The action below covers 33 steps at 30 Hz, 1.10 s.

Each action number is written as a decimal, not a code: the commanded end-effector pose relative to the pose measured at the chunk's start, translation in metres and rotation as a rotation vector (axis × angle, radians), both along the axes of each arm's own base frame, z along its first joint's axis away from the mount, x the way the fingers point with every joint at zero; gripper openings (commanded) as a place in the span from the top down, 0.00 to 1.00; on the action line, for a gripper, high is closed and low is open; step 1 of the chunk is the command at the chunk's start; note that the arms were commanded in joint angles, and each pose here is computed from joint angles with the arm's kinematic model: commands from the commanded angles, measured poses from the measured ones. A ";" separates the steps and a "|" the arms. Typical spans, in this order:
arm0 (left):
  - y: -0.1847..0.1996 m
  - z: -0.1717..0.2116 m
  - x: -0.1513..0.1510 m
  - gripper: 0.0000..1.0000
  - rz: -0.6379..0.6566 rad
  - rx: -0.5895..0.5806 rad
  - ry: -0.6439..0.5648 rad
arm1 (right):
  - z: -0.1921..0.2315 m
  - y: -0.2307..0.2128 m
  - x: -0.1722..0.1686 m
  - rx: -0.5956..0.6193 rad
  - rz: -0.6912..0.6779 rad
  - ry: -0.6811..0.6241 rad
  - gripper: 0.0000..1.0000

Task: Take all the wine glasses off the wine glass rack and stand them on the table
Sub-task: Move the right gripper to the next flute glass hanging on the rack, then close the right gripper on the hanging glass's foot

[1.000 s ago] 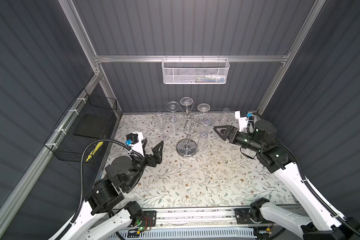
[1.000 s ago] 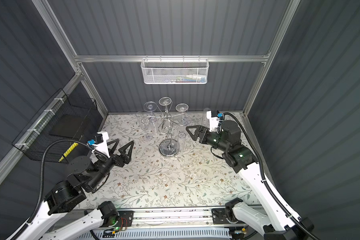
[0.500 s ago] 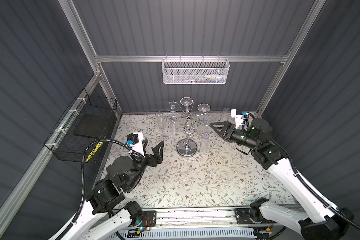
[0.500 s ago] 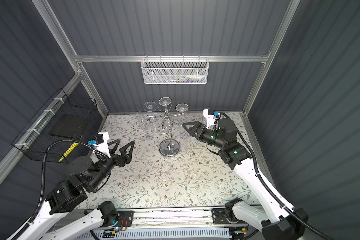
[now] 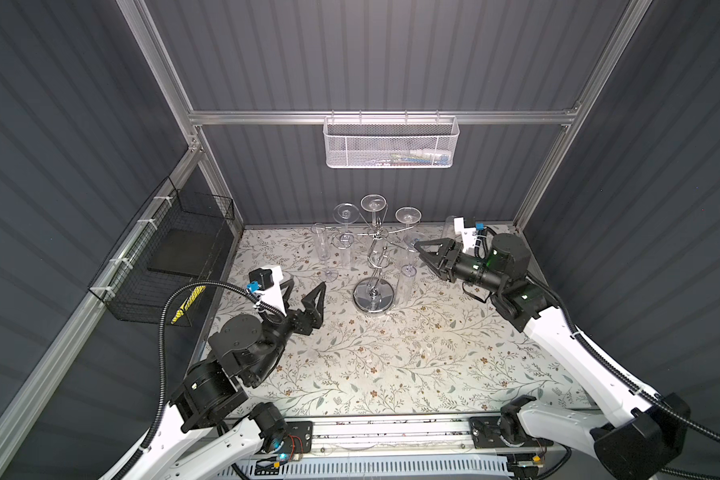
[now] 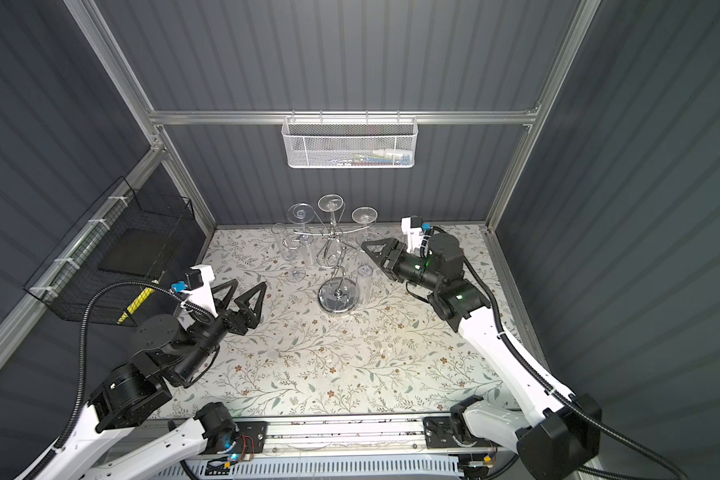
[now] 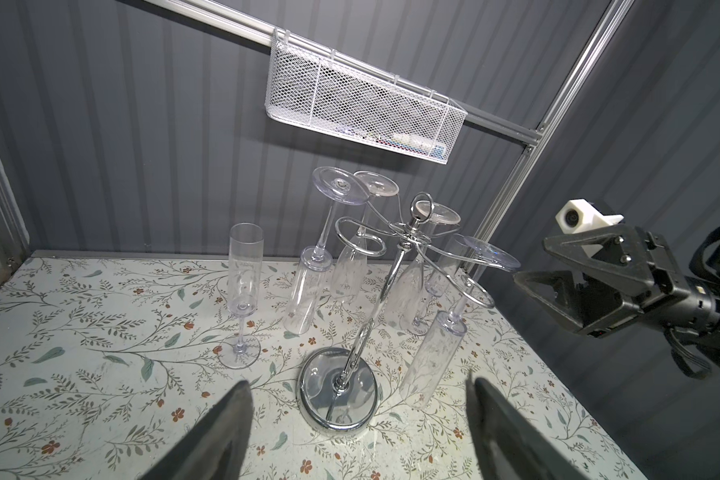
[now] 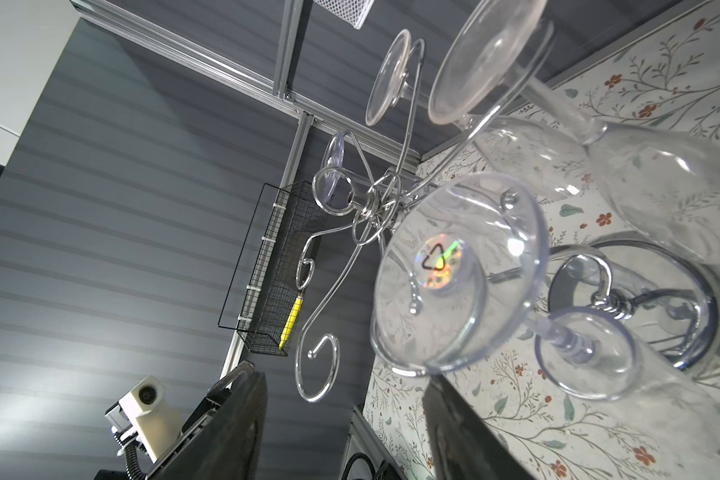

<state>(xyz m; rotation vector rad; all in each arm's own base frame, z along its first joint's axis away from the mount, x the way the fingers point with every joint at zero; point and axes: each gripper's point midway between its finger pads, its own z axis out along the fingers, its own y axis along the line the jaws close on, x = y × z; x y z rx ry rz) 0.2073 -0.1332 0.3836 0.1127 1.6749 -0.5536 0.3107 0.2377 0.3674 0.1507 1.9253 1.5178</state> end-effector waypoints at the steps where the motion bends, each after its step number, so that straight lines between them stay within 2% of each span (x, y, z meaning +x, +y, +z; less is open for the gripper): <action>1: 0.002 -0.005 0.000 0.18 0.014 -0.005 0.009 | 0.004 -0.005 -0.001 0.008 -0.026 -0.011 0.38; 11: 0.004 -0.005 -0.001 0.18 0.016 -0.006 0.010 | -0.008 -0.017 0.008 0.000 -0.070 0.032 0.40; 33: 0.011 -0.007 -0.005 0.18 0.025 -0.022 0.019 | -0.011 -0.020 0.049 0.125 -0.096 0.098 0.58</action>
